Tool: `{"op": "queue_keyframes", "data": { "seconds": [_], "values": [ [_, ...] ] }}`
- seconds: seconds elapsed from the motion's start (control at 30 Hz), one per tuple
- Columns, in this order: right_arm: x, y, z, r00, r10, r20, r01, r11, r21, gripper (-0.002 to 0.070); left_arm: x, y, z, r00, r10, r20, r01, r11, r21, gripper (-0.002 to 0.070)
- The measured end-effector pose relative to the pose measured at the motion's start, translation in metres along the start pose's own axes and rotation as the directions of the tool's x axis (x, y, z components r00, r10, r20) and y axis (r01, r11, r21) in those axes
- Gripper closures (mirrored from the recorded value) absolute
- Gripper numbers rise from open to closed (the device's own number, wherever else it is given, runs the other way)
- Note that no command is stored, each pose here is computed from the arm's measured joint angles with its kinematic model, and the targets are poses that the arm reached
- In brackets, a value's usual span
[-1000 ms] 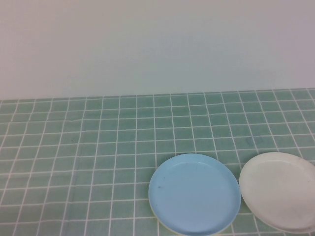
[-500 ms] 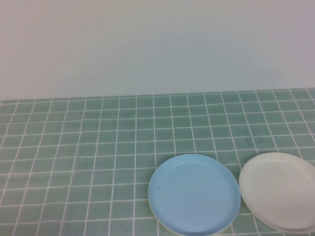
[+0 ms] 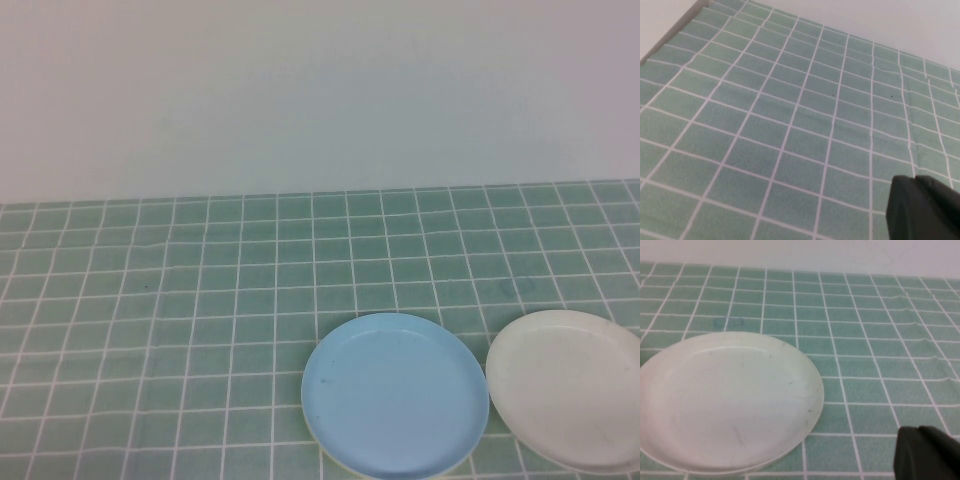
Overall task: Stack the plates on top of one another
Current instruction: Pick up the white plate
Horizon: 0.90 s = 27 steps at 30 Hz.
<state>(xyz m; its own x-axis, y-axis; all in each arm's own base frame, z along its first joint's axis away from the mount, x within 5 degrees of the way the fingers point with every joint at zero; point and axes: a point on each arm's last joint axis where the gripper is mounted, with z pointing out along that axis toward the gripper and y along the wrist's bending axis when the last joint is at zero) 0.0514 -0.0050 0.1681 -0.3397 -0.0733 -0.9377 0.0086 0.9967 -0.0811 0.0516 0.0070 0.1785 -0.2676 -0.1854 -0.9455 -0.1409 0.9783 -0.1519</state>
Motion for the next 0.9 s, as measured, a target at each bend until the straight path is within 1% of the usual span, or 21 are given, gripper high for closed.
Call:
{"op": "queue_keyframes", "data": {
  "seconds": [0.63,0.73,0.83,0.9],
  "values": [
    [-0.001,0.0,0.0,1.0,-0.01,0.014,0.01,1.0,-0.002,0.0678,0.0,0.0,0.0,1.0,0.0,0.002,0.0,1.0,0.0,0.0676],
    [-0.007,0.001,0.0,0.997,-0.005,0.082,0.006,1.0,-0.012,0.0678,0.0,0.0,0.0,1.0,0.001,0.002,-0.001,1.0,0.0,0.0676],
    [-0.021,0.003,-0.002,0.973,0.023,0.229,-0.015,0.999,-0.039,0.0678,0.0,0.0,0.0,1.0,0.001,0.002,-0.001,1.0,0.0,0.0676],
    [-0.031,0.004,-0.005,0.938,0.082,0.337,-0.061,0.995,-0.073,0.0678,0.0,0.0,0.0,1.0,0.001,0.002,-0.001,1.0,0.0,0.0676]
  ]
}}
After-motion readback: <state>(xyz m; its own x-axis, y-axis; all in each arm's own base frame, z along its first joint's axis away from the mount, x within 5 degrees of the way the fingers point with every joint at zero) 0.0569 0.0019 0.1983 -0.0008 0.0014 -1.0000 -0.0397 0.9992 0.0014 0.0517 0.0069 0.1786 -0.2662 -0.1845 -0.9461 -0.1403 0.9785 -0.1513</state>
